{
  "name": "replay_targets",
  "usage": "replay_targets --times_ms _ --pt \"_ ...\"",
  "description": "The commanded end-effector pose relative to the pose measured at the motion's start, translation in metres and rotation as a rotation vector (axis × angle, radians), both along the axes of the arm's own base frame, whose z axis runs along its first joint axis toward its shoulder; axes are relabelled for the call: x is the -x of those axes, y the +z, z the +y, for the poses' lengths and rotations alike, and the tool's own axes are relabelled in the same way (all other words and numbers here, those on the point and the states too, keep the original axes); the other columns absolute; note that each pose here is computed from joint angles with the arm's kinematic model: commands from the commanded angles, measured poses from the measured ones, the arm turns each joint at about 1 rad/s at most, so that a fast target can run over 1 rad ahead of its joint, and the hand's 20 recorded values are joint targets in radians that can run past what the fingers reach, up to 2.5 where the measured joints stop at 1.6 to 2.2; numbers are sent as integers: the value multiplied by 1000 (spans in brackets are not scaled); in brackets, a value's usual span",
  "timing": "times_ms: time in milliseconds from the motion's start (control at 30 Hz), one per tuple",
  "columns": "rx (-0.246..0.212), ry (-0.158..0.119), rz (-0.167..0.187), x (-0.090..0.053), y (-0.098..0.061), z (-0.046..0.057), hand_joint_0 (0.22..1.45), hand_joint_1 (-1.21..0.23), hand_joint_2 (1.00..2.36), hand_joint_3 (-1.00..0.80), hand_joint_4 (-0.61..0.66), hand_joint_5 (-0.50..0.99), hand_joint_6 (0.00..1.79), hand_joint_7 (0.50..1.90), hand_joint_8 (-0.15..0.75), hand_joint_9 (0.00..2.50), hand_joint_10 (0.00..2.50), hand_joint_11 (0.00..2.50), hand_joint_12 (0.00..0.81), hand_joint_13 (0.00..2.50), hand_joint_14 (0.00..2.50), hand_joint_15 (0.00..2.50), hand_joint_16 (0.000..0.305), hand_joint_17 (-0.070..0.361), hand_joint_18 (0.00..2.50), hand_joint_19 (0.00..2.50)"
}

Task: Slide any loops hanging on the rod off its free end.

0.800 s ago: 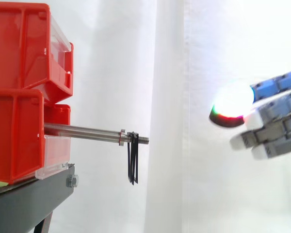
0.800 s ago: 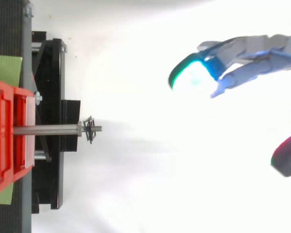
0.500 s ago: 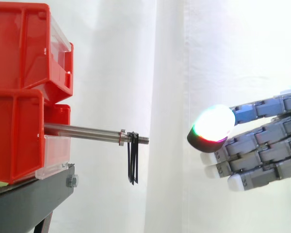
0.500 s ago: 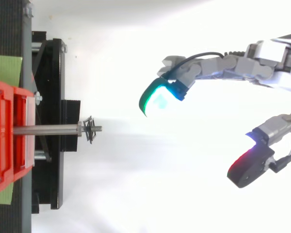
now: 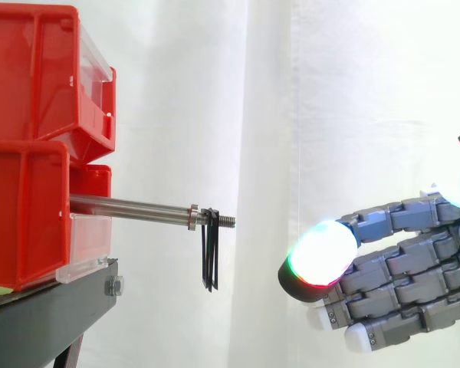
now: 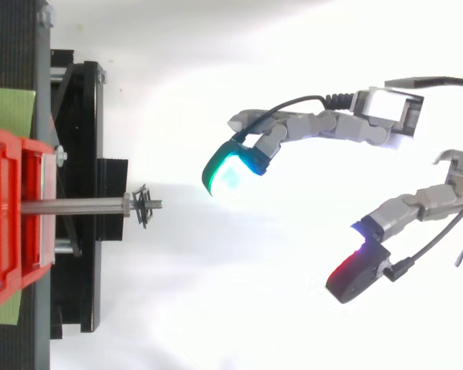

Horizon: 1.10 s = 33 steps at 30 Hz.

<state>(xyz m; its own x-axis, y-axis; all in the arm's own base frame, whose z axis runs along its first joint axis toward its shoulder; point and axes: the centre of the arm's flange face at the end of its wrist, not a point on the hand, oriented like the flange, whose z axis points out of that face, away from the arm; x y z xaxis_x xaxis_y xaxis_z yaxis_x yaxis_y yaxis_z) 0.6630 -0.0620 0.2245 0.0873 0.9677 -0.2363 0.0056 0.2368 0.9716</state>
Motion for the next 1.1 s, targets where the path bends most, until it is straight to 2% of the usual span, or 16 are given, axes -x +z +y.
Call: replay_targets --times_ms 0,67,100,167,233,267,333,433,667,700,767,933,1000,1067 --pt "39 -2 -4 -4 -10 0 471 -729 1000 -500 195 -270 502 661 249 11 0 0 360 204 0 0 55 124 258 37" --pt "36 -2 -10 -9 -28 1 474 -724 1000 -500 195 -269 502 662 249 26 0 0 358 209 0 0 55 123 270 37" --pt "33 -4 -13 -10 -32 0 475 -721 1000 -500 194 -268 502 664 250 37 0 0 356 214 0 0 55 123 271 49" --pt "11 -6 -33 -16 -49 -1 478 -716 1000 -500 197 -265 502 666 248 48 0 0 354 216 0 0 54 122 274 48" --pt "-2 -6 -49 -18 -53 -1 480 -712 1000 -500 199 -263 502 668 250 55 0 0 352 225 0 0 54 121 278 56" --pt "-18 -13 -66 -25 -64 -2 481 -704 1000 -500 199 -263 502 669 250 58 0 0 351 227 0 0 54 121 277 56" --pt "-26 -20 -80 -31 -68 -4 480 -695 1000 -500 198 -262 502 672 252 69 0 0 352 234 0 0 54 120 282 62" --pt "-27 -34 -80 -41 -78 -6 481 -685 1000 -500 197 -261 502 670 253 83 0 0 352 243 0 0 53 120 287 64" --pt "-29 -48 -76 -61 -107 -13 482 -668 1000 -500 200 -257 502 675 255 101 0 0 351 257 0 0 53 119 298 78" --pt "-33 -51 -78 -70 -117 -17 482 -666 1000 -500 201 -257 502 673 256 103 0 0 350 258 0 0 53 119 299 77" --pt "-39 -56 -91 -78 -116 -21 483 -658 1000 -500 201 -256 502 672 256 108 0 0 348 264 0 0 53 119 303 77" --pt "-32 -58 -110 -82 -112 -24 484 -649 1000 -500 201 -254 502 677 259 120 0 0 347 275 0 0 52 118 312 89" --pt "-13 -60 -139 -84 -108 -23 485 -645 1000 -500 203 -253 502 677 261 130 0 0 347 279 0 0 52 118 316 98" --pt "35 -64 -174 -88 -103 -23 485 -645 1000 -500 205 -251 502 681 261 135 0 0 347 283 0 0 52 118 320 98"
